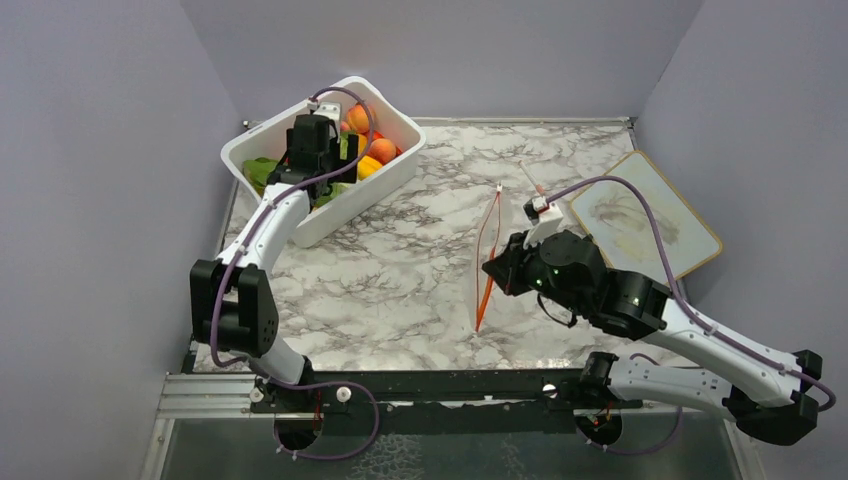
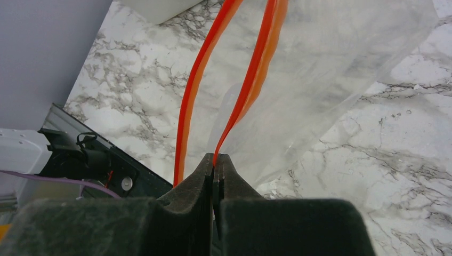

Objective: Place the food in the zip-top bag and seal the zipper
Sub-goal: Pick up the fake vegetable from the bin.

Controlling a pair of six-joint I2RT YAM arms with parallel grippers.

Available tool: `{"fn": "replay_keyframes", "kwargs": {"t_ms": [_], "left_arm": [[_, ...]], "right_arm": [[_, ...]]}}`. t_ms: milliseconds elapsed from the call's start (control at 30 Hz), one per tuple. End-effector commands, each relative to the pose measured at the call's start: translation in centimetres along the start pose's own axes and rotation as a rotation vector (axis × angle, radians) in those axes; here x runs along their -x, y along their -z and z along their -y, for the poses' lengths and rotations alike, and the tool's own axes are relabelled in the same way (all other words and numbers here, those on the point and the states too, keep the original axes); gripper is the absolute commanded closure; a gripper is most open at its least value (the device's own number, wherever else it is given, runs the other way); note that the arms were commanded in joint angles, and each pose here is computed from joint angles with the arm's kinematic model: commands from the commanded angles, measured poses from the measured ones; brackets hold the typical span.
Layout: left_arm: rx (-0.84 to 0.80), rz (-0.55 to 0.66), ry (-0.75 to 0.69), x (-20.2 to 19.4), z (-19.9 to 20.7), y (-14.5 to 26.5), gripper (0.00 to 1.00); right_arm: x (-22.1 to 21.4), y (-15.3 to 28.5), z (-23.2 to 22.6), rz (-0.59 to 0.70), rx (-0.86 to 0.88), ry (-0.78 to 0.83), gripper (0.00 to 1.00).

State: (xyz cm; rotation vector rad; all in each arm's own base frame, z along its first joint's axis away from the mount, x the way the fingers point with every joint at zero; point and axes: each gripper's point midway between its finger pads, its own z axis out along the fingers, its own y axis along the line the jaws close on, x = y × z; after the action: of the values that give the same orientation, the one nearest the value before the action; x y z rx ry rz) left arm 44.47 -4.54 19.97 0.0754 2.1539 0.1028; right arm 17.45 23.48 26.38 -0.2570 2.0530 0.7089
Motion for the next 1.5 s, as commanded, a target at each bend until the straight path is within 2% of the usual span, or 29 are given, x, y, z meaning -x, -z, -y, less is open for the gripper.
{"fn": "replay_keyframes", "kwargs": {"t_ms": [0, 133, 267, 467, 733, 1300, 1467], "left_arm": [[-0.012, 0.119, -0.023, 4.7, -0.5, -1.6, 0.01], [0.011, 0.163, -0.025, 6.6, -1.1, -3.5, 0.01], [0.031, 0.131, -0.027, 6.6, -1.2, -6.5, 0.01], [-0.011, 0.105, -0.026, 6.1, -0.1, -9.1, 0.01], [0.042, 0.088, -0.055, 6.0, -0.7, -11.8, 0.01], [0.127, -0.062, -0.085, 1.6, -1.7, -15.1, 0.01], [0.102, -0.069, -0.096, 1.5, -1.4, -15.0, 0.12]], "right_arm": [[0.5, -0.1, -0.5, -0.009, -0.005, -0.008, 0.99], [0.5, -0.6, -0.8, -0.032, -0.016, 0.001, 0.99], [1.4, -0.5, -1.2, -0.022, -0.013, 0.002, 0.99], [2.0, -0.4, -1.7, -0.008, 0.003, 0.007, 0.99], [1.7, 0.0, -1.4, -0.016, 0.005, 0.012, 0.99], [2.0, 0.3, -1.2, 0.018, 0.014, 0.026, 0.99], [2.2, 0.5, -1.1, 0.029, 0.015, 0.02, 0.99]]}}
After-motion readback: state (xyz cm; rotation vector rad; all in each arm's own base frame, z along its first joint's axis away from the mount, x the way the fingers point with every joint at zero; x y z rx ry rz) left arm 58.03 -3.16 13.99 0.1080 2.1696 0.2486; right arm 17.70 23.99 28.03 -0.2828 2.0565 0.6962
